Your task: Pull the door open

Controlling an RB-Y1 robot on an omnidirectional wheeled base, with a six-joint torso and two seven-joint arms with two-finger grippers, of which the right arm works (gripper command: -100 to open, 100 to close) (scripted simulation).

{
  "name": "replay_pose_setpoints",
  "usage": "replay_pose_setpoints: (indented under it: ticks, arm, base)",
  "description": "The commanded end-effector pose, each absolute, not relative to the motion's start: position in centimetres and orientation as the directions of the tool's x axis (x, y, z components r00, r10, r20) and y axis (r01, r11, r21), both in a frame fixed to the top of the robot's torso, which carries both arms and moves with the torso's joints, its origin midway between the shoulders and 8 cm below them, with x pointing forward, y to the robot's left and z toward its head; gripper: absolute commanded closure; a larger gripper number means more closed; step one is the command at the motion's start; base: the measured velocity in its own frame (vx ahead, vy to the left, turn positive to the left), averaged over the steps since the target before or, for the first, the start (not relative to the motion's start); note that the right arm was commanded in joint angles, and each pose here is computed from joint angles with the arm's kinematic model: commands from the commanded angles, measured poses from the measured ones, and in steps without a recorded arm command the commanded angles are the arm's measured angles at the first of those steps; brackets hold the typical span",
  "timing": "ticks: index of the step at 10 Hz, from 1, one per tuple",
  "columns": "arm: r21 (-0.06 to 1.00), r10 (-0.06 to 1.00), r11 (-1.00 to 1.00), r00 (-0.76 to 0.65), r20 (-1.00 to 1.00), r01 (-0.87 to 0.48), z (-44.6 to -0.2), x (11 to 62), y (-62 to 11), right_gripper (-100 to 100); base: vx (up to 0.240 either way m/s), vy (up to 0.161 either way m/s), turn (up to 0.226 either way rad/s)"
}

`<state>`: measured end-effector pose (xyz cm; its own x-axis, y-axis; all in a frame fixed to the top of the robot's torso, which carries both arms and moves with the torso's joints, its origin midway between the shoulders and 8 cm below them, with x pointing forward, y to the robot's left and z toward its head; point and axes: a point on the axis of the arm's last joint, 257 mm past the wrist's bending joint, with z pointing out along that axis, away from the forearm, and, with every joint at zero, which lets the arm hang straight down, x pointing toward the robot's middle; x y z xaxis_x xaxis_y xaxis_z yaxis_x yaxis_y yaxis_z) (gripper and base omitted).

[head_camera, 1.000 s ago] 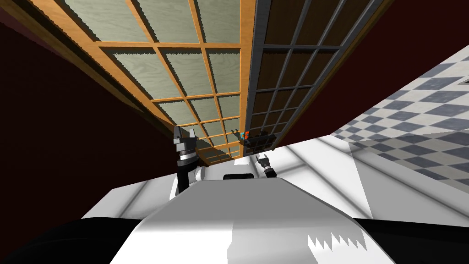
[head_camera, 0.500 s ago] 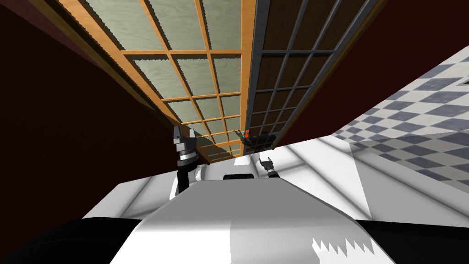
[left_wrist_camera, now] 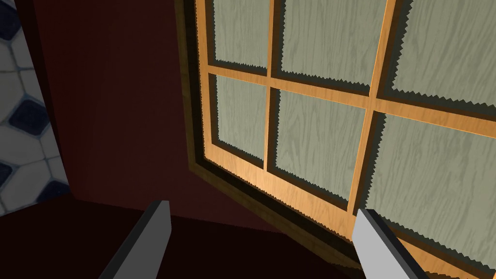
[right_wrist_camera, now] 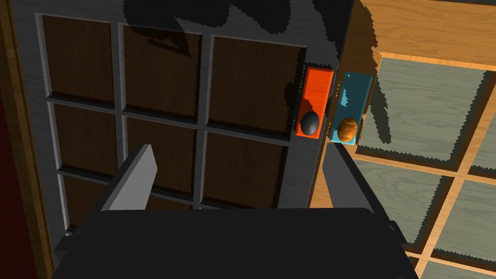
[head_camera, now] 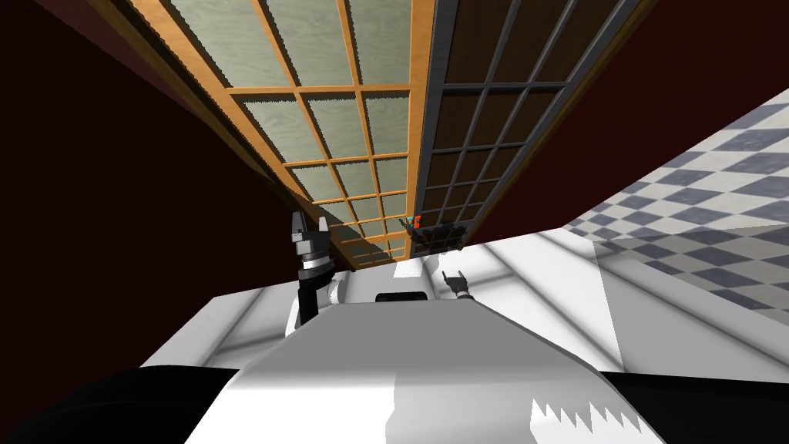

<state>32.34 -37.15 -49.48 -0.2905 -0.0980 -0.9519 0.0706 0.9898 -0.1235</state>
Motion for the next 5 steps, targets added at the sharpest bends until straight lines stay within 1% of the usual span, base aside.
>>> replay_pose_setpoints:
  ticks: [1, 2, 4, 5]
  arm:
    - [-0.129, -0.097, 0.988, -0.305, -0.947, 0.087, -50.0, 31.7, -37.7, -100]
    - [-0.134, -0.094, 0.985, -0.320, -0.943, 0.105, -50.4, 31.0, -38.4, -100]
    - [-0.145, -0.080, 0.976, -0.355, -0.932, 0.162, -51.5, 29.5, -40.0, -100]
    - [-0.145, -0.080, 0.976, -0.355, -0.932, 0.162, -51.5, 29.5, -40.0, -100]
  base:
    - [-0.078, -0.011, 0.019]
    - [-0.063, -0.008, 0.041]
    - [-0.069, -0.021, 0.126]
    - [-0.050, -0.034, 0.049]
